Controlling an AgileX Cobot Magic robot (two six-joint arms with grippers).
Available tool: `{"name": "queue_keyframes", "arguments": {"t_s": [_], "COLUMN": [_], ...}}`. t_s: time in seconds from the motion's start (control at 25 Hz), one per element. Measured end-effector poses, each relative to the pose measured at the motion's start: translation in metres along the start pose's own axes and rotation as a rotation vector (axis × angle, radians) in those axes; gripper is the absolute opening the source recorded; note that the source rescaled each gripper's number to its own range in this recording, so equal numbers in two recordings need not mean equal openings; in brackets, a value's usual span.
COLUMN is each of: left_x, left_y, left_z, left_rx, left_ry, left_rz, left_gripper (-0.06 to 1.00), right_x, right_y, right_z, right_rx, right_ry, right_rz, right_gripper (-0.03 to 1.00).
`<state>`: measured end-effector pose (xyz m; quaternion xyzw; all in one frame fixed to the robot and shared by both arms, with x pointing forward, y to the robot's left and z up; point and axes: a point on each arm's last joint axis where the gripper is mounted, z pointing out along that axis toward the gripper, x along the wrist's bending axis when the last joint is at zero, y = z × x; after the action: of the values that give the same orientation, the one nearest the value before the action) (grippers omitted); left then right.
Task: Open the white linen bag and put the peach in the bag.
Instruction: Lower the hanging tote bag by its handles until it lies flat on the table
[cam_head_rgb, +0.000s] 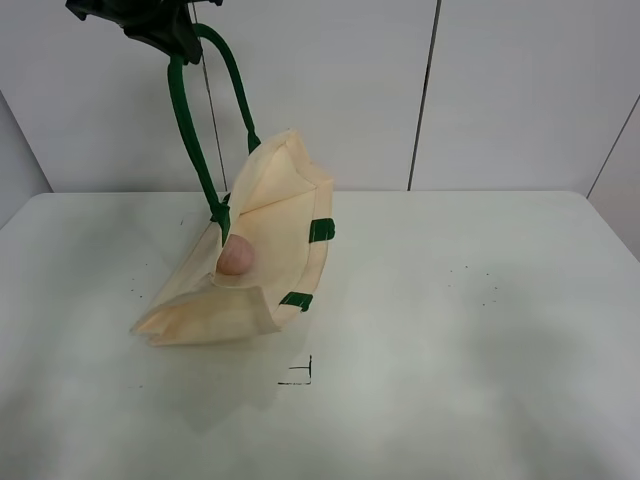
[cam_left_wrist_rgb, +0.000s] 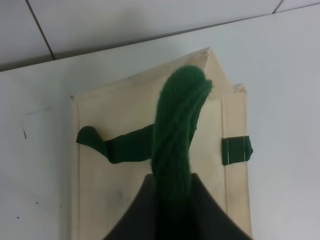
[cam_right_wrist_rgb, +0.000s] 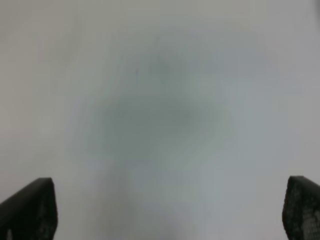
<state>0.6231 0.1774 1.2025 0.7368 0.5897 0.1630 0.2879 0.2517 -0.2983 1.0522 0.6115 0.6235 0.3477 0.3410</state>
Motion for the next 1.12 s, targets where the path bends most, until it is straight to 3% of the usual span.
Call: {"name": "queue_keyframes", "arguments": {"t_s": [0.16,0.44,0.84,0.92,1.08,1.12], "left_x": [0.0,0.001,0.011,0.013,0.014,0.015], "left_y": [0.0,-0.001,-0.048,-0.059,-0.074,-0.075], "left_z": [0.0,0.01,0.143,0.166,0.191,0.193], "left_rx": [0.0,0.024,0.337,0.384,0.45,0.457], "left_ry": [0.0,0.002,0.024,0.025,0.016,0.018], "left_rz": [0.0,0.0,-0.003,-0.005,-0.02,-0.019], "left_gripper": [0.0,0.0,0.03,0.17,0.74,0.84], "right_x": [-0.001,-0.001,-0.001,-0.001,-0.001,-0.001], "right_y": [-0.008,-0.008,-0.008,-0.008,-0.008,-0.008], "right_z": [-0.013,-0.014,-0.014,-0.014,-0.014,-0.014], "right_rx": [-0.098,-0.104,-0.104,-0.104,-0.104,-0.104], "right_ry": [-0.012,-0.012,-0.012,-0.012,-0.012,-0.012], "right_rz": [0.013,0.013,0.013,0.013,0.013,0.013], "right_gripper": [1.0,1.0,1.0,1.0,1.0,1.0]}}
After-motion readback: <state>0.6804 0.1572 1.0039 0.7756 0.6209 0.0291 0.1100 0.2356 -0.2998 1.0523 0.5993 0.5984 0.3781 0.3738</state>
